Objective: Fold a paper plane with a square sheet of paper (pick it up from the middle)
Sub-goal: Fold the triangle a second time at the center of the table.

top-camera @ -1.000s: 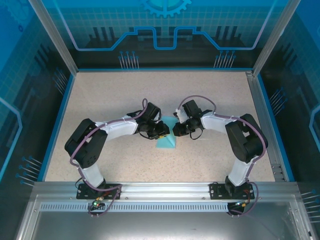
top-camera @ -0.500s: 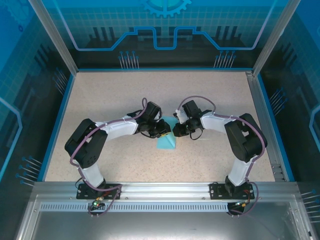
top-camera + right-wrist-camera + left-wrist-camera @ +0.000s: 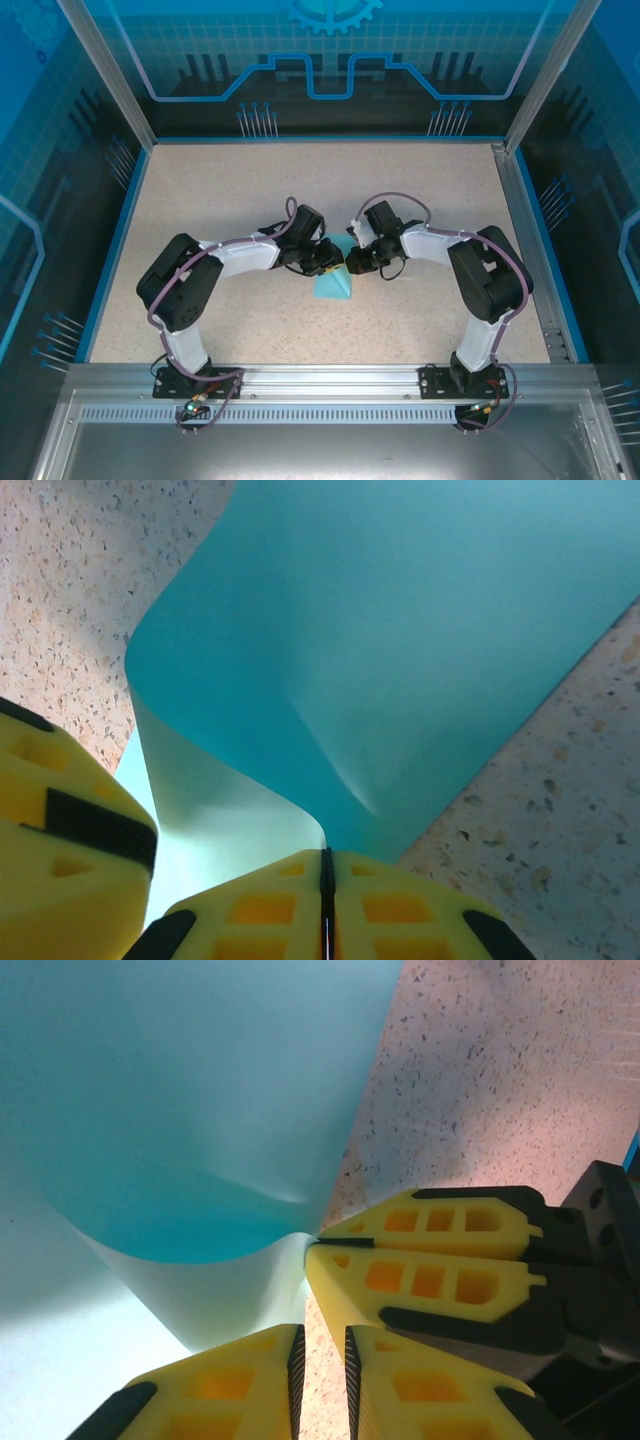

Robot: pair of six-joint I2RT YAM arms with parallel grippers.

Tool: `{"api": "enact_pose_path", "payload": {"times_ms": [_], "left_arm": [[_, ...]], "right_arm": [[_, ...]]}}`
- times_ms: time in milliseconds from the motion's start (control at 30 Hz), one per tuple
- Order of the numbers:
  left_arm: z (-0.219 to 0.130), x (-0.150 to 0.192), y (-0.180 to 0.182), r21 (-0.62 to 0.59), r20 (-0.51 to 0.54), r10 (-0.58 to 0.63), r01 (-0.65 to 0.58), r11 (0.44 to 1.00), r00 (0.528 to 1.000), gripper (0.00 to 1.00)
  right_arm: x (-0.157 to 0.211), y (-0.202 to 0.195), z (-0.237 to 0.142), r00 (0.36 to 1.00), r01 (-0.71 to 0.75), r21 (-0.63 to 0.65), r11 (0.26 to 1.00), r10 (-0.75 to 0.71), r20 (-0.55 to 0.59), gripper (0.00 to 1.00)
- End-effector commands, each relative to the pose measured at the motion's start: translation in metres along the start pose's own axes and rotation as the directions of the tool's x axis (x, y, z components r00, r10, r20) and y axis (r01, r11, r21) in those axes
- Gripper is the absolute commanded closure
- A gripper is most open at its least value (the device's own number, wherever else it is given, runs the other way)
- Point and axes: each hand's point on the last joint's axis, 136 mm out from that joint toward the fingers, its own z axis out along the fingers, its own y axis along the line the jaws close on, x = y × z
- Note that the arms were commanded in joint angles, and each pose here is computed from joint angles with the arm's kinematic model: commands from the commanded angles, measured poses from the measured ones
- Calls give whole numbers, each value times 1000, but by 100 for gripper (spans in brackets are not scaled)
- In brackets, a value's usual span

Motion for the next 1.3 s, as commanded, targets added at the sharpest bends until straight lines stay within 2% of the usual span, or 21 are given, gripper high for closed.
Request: {"api": "enact_pose_path", "payload": {"times_ms": [0, 233, 400, 567, 1267], "left_arm": [[7, 8, 7, -5, -25, -12, 12, 1000, 1000, 79], [7, 8, 7, 13, -24, -16, 16, 1000, 1000, 80], [9, 11, 8, 12, -33, -16, 16, 1000, 999, 88], [9, 11, 5, 25, -38, -16, 17, 1000, 999, 100], [14, 13, 10, 21, -49, -27, 28, 999, 998, 100]], "right_arm": [[-5, -6, -1, 1000, -11, -11, 1000, 11, 2, 90], [-6, -8, -1, 1000, -16, -8, 1000, 16, 3, 91], [-6, -8, 0, 1000, -15, -9, 1000, 15, 3, 91], [-5, -8, 0, 1000, -17, -12, 1000, 17, 1, 91], [-5, -5, 0, 1000, -12, -28, 1000, 12, 2, 90]]}}
